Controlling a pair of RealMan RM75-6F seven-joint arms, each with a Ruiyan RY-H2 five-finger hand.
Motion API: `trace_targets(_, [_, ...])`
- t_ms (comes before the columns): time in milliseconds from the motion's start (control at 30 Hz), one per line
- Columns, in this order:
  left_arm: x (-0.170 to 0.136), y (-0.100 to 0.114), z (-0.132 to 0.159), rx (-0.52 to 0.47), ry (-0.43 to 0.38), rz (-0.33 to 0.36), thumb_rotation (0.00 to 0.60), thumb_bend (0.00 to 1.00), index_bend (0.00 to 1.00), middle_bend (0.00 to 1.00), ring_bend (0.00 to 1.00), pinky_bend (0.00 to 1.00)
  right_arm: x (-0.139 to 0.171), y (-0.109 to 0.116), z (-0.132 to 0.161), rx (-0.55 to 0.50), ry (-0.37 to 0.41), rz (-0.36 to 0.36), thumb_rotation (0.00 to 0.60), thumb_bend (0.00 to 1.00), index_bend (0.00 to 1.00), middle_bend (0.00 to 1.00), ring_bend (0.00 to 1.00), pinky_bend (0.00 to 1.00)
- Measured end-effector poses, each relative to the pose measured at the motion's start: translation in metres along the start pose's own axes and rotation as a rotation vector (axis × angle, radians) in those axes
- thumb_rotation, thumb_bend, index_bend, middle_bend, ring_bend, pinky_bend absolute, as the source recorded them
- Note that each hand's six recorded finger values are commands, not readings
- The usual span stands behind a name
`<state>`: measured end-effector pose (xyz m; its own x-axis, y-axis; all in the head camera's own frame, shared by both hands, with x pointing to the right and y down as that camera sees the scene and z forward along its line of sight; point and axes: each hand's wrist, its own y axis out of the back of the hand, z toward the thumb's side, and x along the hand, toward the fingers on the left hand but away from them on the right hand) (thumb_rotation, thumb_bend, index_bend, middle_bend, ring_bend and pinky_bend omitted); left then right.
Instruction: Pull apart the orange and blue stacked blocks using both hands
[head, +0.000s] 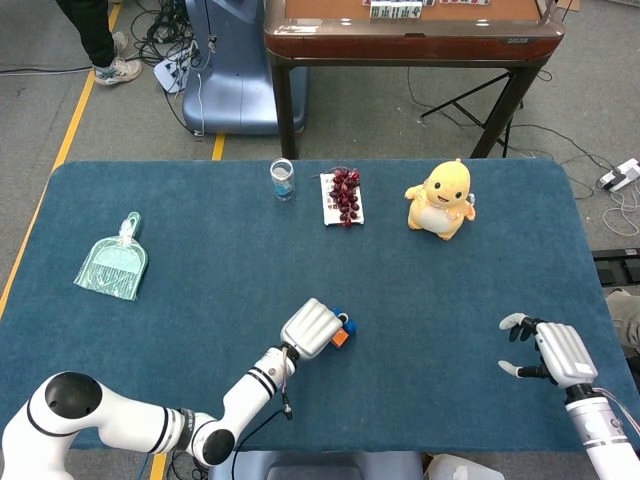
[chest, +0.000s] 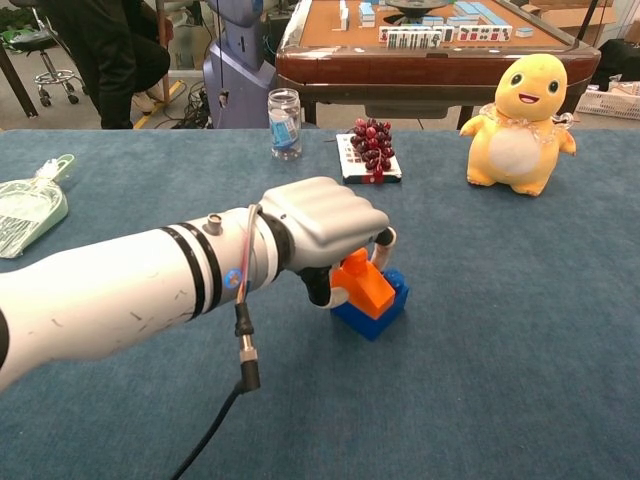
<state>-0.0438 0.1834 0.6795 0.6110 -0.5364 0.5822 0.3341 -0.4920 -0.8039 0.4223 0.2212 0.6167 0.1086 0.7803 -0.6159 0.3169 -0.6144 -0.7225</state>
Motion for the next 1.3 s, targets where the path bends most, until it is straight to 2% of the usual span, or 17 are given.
trace_targets(200, [-0.003,0.001,-0.002,-0.035,0.003,0.021,0.600,0.38,0.58,1.00,1.00,1.00,0.000,0.004,0.003,-0.003,0.010,-0.013,0.600,0.00,0.38,0.50,0.45,0.55])
trace_targets(433, [-0.010,0.004,-0.010,-0.103,0.027,0.046,0.600,0.38,0.59,1.00,1.00,1.00,0.000,0.010,0.012,-0.003,0.031,-0.031,0.600,0.00,0.38,0.50,0.45,0.55])
trace_targets(700, [-0.024,0.013,-0.029,-0.268,0.117,0.084,0.600,0.38,0.60,1.00,1.00,1.00,-0.003,0.019,0.035,-0.005,0.078,-0.064,0.600,0.00,0.38,0.52,0.45,0.56])
trace_targets(833, [-0.032,0.018,-0.042,-0.372,0.181,0.104,0.600,0.38,0.60,1.00,1.00,1.00,-0.007,0.023,0.052,-0.004,0.112,-0.078,0.600,0.00,0.38,0.54,0.46,0.59])
trace_targets(967, [-0.042,0.022,-0.057,-0.455,0.240,0.117,0.600,0.38,0.61,1.00,1.00,1.00,-0.013,0.026,0.072,-0.004,0.149,-0.093,0.600,0.00,0.38,0.61,0.54,0.68])
trace_targets(1300, [-0.059,0.028,-0.082,-0.619,0.374,0.132,0.600,0.38,0.61,1.00,1.00,1.00,-0.030,0.032,0.127,-0.024,0.212,-0.109,0.600,0.00,0.36,0.92,0.84,0.91])
